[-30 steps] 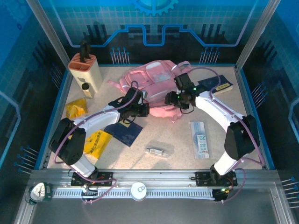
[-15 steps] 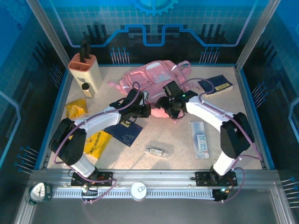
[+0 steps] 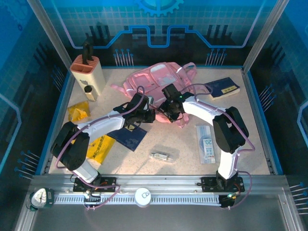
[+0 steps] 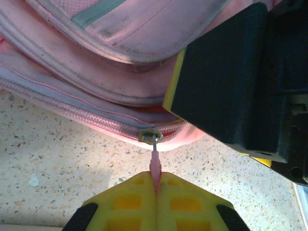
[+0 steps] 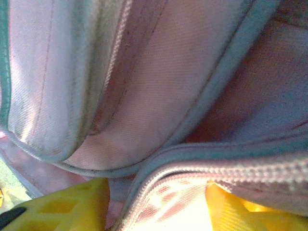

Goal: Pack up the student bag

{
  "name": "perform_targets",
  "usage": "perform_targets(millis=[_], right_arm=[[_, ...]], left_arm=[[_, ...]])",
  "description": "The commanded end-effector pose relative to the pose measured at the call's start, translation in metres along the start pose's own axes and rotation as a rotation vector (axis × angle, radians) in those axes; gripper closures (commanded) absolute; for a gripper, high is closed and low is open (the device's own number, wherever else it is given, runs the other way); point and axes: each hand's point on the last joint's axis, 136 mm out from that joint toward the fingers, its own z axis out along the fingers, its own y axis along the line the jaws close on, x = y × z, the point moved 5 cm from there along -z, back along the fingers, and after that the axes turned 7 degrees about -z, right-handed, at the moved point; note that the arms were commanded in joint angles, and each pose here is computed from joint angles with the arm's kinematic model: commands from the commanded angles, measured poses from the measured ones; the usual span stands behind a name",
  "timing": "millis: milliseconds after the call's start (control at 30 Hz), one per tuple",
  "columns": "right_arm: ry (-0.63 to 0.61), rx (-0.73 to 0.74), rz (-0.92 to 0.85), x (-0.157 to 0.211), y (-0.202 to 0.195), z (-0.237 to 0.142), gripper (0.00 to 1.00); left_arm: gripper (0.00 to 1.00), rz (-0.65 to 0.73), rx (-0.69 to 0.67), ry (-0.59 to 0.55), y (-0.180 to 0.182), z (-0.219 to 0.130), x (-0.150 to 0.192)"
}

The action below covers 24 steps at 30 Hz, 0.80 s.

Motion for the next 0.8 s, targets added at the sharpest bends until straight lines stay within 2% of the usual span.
perform_targets(millis=[0, 267, 433, 600, 767], right_arm=[[-0.007, -0.049, -0.013, -0.001, 0.006, 0.004, 0.55], [-0.01, -0.073, -0.023, -0.009, -0.004, -0.005, 0.99], [-0.019, -0.141, -0.011, -0.009, -0.004, -0.015, 1.0], [0.041, -0.18, -0.014, 0.002, -0.001, -0.01, 1.0], [0.009, -0.185, -0.06, 0.011, 0.009, -0.012, 1.0]], left_arm=[[1.0, 0.062, 0.04, -0.011, -0.012, -0.006, -0.002], [1.0, 0.056, -0.038, -0.046, 0.013, -0.01, -0.012], [1.0, -0.002, -0.136, -0.059, 0.049, -0.005, -0.027], [1.0, -0.093, -0.211, -0.085, 0.081, 0.003, -0.046], [1.0, -0.174, -0.25, -0.126, 0.106, 0.01, -0.066]])
